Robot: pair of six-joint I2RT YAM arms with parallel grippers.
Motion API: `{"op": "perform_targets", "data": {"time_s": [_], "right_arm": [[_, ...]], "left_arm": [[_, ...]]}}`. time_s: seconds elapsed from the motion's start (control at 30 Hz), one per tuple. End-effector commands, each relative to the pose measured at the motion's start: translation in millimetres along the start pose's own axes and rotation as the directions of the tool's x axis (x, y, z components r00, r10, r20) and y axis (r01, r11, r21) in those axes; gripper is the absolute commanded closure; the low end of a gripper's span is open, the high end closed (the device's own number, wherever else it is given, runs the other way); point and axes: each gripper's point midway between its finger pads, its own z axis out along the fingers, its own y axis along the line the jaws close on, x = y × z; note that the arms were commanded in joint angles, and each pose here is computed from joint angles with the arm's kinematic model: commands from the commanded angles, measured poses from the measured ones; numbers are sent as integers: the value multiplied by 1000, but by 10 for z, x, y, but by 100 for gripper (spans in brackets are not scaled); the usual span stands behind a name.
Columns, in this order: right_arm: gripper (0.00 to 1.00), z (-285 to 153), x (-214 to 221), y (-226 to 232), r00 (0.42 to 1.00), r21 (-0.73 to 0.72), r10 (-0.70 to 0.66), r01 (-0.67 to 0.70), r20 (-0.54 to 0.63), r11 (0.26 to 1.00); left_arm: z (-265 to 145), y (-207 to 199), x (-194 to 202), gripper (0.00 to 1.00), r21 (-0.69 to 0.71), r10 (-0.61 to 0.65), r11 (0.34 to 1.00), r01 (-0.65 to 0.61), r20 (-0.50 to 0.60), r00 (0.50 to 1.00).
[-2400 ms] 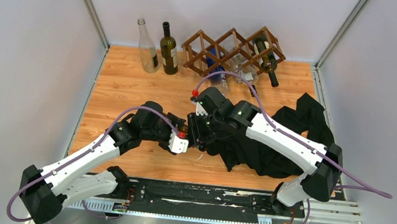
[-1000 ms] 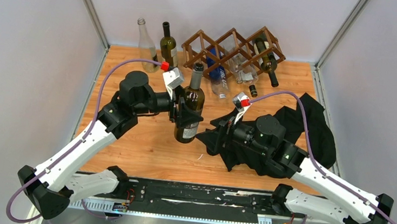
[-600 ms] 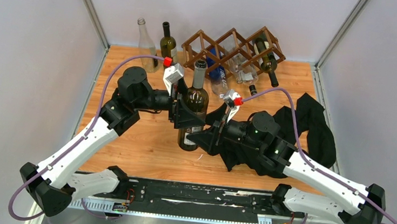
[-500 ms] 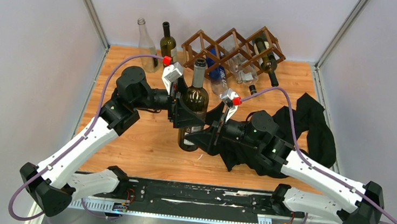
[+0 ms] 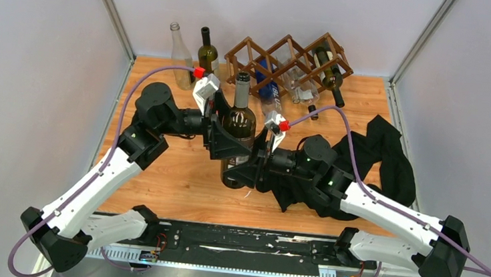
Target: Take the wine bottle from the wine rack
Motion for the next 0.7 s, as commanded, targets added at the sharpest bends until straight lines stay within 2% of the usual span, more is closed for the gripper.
{"op": "perform_targets", "data": {"time_s": [0.0,0.1,0.2,0.3,0.57,0.67], "right_arm": [[100,-77,-167,9,997,41,-73,72,28,997],[100,-120,-80,-20,996,58,-92,92,-11,994],[100,-137,11,-25,994,63,-101,104,-42,993],[100,-124,69,-20,991,62,-113,117,-65,991],[100,-112,132,-46,986,76,-136,143,-96,987],[100,-112,152,-78,986,89,-135,144,-100,986]], "left_arm": [[-141,-64,-354,0,-66,126,991,-121,87,988],[-213,77,-514,0,-117,136,986,-122,112,984],[-226,132,-633,1,-94,112,991,-100,129,985],[-175,197,-625,7,-61,64,996,-57,115,991],[-151,244,-573,28,-53,49,998,-44,94,994],[-163,294,-531,46,-77,67,995,-62,70,995]]}}
